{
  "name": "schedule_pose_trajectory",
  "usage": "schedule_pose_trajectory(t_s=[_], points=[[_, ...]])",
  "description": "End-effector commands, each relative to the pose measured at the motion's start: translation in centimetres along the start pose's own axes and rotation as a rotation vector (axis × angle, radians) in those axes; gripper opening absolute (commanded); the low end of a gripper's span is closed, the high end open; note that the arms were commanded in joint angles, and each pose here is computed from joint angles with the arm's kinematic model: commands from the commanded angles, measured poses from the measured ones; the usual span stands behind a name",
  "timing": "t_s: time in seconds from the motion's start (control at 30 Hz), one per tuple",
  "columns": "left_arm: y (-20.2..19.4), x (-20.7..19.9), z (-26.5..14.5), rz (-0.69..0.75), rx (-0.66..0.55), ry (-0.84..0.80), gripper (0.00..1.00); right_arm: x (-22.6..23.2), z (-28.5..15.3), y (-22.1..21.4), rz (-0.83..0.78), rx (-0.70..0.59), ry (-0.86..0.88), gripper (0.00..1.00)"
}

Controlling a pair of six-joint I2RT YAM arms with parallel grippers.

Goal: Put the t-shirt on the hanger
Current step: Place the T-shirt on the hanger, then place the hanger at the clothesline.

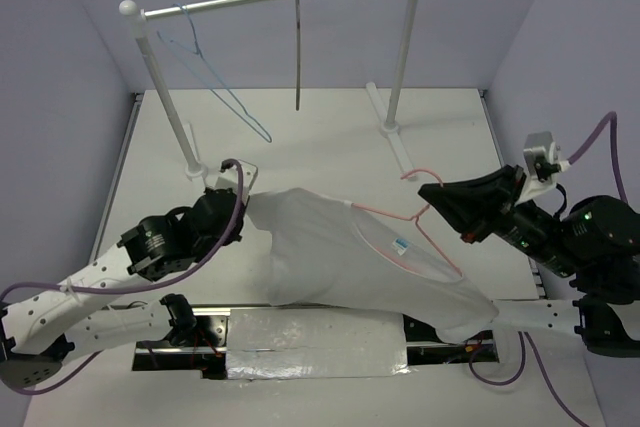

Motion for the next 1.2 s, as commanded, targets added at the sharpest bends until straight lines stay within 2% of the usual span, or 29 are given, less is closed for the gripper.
schedule_pose_trajectory(t_s=[0.0, 0.1, 0.13, 0.2, 0.3, 0.43, 0.57, 0.7, 0.77, 0.9, 1.17], points=[[1.9, 2.3, -2.0, -0.071, -0.068, 0.086, 0.00, 1.3, 2.2, 2.5, -0.053, -0.019, 0.006, 0.00], [2.3, 3.2, -2.6, -0.076, -0.070, 0.131, 0.34, 2.3, 3.7, 3.0, -0.067, -0.006, 0.031, 0.00], [2.5, 3.6, -2.8, -0.074, -0.076, 0.150, 0.55, 2.6, 4.6, 2.9, -0.074, 0.006, 0.030, 0.00], [3.6, 4.2, -3.8, -0.093, -0.107, 0.157, 0.64, 2.8, 5.6, 2.4, -0.098, 0.027, 0.022, 0.00], [5.4, 5.3, -5.9, -0.106, -0.159, 0.145, 0.66, 2.9, 7.4, 1.2, -0.137, 0.082, -0.009, 0.00], [8.0, 5.6, -8.4, -0.090, -0.253, 0.032, 0.64, 3.2, 8.6, 0.2, -0.139, 0.107, -0.012, 0.00], [10.2, 1.1, -8.7, 0.073, -0.337, -0.332, 0.68, 3.8, 9.5, -0.6, -0.129, 0.126, 0.020, 0.00], [10.5, -2.4, -7.7, 0.202, -0.346, -0.542, 0.68, 5.0, 10.7, -2.3, -0.111, 0.162, 0.104, 0.00], [10.2, -3.2, -7.3, 0.263, -0.373, -0.600, 0.72, 5.6, 11.1, -2.6, -0.090, 0.163, 0.135, 0.00], [10.3, -4.3, -8.2, 0.287, -0.487, -0.716, 0.75, 6.3, 12.0, -4.2, -0.072, 0.185, 0.189, 0.00], [8.5, -5.9, -8.3, 0.334, -0.482, -0.867, 0.75, 6.7, 13.3, -6.0, -0.064, 0.197, 0.211, 0.00]])
Point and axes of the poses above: each gripper's point midway between its finger pads, its own z axis out along the fingers, its own x axis along the line the jaws close on, y = z × x, the point moved 6 cm from there along -z, back along the fingers, and after that the axes turned 3 degrees about z, right-handed, at the moved point
